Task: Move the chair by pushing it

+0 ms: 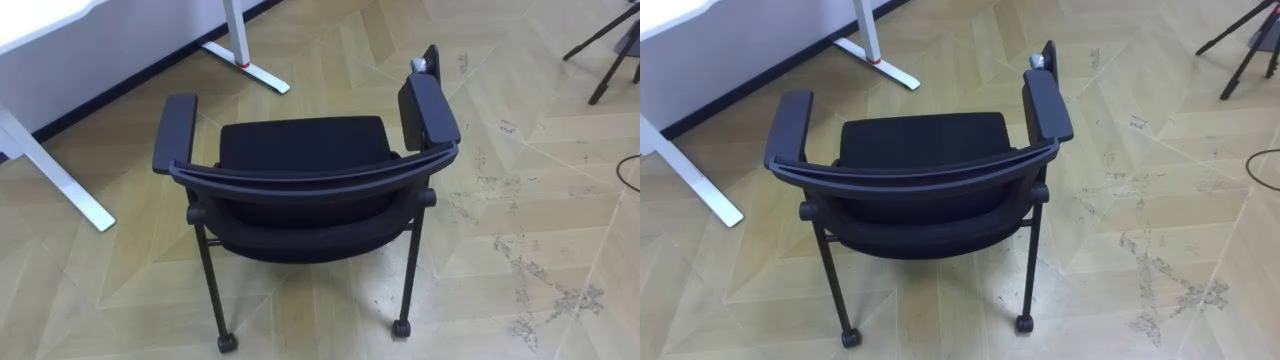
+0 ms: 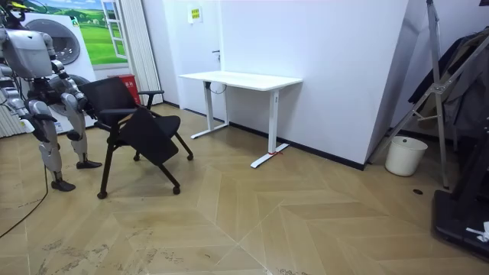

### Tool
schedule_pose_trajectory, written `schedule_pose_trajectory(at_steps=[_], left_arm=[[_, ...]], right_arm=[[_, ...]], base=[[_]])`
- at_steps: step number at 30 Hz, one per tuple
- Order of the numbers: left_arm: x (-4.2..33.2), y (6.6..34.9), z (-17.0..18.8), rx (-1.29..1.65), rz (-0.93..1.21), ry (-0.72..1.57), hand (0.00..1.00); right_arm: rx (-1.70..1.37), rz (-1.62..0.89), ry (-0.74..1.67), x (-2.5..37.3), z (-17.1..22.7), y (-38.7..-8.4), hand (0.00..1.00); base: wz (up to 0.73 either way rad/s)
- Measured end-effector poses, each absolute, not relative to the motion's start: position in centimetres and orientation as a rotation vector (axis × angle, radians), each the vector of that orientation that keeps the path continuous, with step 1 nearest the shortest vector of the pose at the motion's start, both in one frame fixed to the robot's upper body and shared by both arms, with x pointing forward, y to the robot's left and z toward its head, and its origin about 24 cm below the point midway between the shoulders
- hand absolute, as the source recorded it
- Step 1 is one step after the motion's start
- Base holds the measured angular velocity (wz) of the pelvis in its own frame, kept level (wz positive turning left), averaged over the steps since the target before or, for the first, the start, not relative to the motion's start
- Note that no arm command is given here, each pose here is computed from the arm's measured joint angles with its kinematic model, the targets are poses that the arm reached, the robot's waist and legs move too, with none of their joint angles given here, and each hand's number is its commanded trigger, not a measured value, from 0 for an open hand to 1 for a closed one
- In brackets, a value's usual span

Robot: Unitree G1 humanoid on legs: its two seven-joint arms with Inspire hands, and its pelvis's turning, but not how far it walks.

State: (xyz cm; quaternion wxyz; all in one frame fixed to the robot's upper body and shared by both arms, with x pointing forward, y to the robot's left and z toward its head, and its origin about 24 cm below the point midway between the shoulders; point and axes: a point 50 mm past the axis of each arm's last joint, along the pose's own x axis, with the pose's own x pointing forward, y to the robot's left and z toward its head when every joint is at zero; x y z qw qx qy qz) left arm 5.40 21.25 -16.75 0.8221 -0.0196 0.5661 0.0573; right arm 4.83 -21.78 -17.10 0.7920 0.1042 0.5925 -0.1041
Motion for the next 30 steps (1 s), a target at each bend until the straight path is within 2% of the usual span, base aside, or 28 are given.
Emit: schedule_pose_trajectory(at_steps=[30], left_arm=[[5.77,22.16,-16.51,-0.054,0.184,1.173,0.00]], right_arm=[[0.197,-0.314,1.253,4.58,-16.96,-22.69,0.00]], base=[[0.00]])
